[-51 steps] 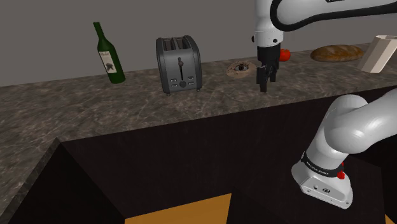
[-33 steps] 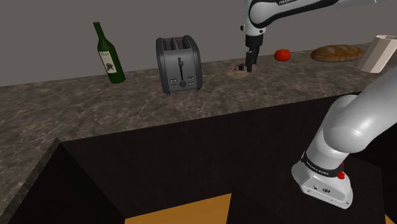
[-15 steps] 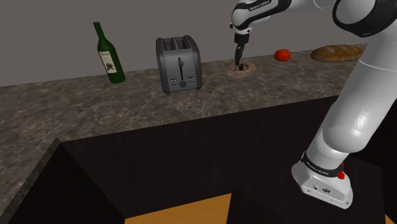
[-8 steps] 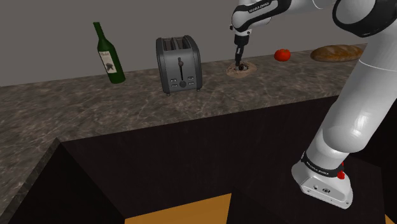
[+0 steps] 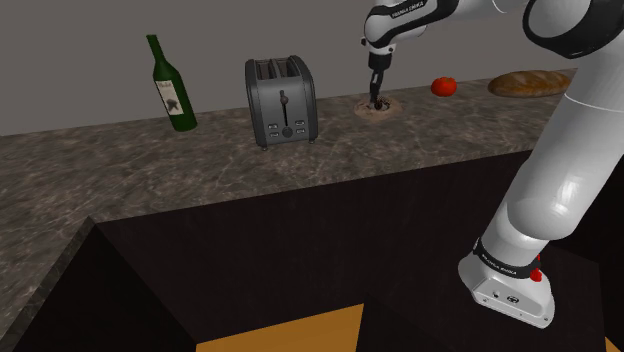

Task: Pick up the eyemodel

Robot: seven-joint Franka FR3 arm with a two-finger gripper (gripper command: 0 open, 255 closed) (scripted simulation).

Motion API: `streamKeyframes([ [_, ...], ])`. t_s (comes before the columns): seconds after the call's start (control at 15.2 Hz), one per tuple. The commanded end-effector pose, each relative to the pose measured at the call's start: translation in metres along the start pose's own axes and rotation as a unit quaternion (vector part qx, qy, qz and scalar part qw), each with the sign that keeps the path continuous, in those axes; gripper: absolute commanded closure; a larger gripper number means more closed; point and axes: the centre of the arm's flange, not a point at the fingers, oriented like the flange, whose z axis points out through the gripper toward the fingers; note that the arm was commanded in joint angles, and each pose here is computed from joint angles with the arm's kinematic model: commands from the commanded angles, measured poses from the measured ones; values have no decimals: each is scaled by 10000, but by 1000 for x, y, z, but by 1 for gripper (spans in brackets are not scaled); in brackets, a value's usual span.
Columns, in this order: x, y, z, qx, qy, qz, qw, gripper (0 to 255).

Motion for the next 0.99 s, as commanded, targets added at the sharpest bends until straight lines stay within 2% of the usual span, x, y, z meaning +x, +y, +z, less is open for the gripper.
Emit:
streamKeyframes([
  [0.0, 0, 1, -10, 1, -2, 1, 10000, 255],
  [0.79, 3, 10, -72, 1, -2, 1, 10000, 255],
  [0.92, 3, 10, -73, 1, -2, 1, 10000, 255],
])
